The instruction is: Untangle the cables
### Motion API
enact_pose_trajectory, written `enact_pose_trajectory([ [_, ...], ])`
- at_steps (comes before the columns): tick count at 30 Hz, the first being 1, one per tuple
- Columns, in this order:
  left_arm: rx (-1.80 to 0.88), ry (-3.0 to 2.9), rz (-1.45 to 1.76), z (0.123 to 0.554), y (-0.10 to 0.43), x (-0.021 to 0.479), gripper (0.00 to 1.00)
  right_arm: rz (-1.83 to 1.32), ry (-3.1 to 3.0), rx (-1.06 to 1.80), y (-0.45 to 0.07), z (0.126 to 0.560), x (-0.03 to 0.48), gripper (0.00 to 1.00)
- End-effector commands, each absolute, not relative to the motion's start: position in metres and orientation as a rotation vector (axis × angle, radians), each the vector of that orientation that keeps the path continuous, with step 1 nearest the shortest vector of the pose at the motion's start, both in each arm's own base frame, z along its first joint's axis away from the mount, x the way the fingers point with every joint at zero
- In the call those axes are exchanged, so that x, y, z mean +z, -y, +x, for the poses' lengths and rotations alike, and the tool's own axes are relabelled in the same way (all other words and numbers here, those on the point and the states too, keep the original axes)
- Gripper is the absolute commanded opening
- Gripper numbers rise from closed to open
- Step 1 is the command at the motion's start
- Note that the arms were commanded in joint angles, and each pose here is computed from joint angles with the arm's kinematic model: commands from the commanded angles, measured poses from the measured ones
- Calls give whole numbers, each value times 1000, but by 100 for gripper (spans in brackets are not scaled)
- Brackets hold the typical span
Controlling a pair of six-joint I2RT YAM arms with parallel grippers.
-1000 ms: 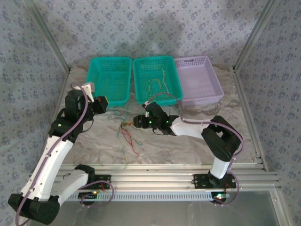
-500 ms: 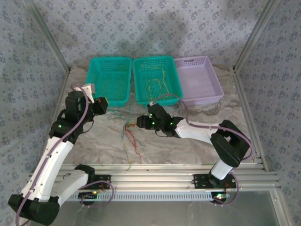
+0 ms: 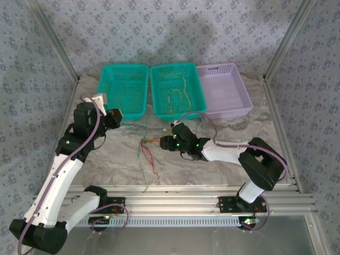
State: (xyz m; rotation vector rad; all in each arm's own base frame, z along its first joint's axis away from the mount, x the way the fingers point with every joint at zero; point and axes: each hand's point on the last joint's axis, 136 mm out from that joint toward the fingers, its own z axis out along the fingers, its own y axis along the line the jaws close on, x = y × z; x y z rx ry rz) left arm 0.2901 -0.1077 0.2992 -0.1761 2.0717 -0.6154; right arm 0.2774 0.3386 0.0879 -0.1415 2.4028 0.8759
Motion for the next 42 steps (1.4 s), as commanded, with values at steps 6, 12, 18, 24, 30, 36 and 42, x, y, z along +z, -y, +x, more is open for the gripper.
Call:
enact_pose_trajectory([
  [6,-653,-2040,-146,291,115,307,0,7,-2294,1070,-360,295,101,51],
  [12,-662,-2036,-145,291,116,306,0,170,-2337,1112,-356,303,79,46],
  [18,-679,-2025,-135,289,118,307,0,249,-2338,1132,-355,312,76,37],
  [24,-692,-2014,-124,288,119,308,0,248,-2295,1053,-345,320,94,11],
  [30,-584,-2030,-141,284,104,312,0,296,-2251,932,-293,322,114,0],
  [36,-362,-2085,-234,278,69,307,0,390,-2217,704,-194,323,143,0],
  [42,-224,-2092,-329,273,41,311,0,491,-2149,634,-123,311,173,0],
])
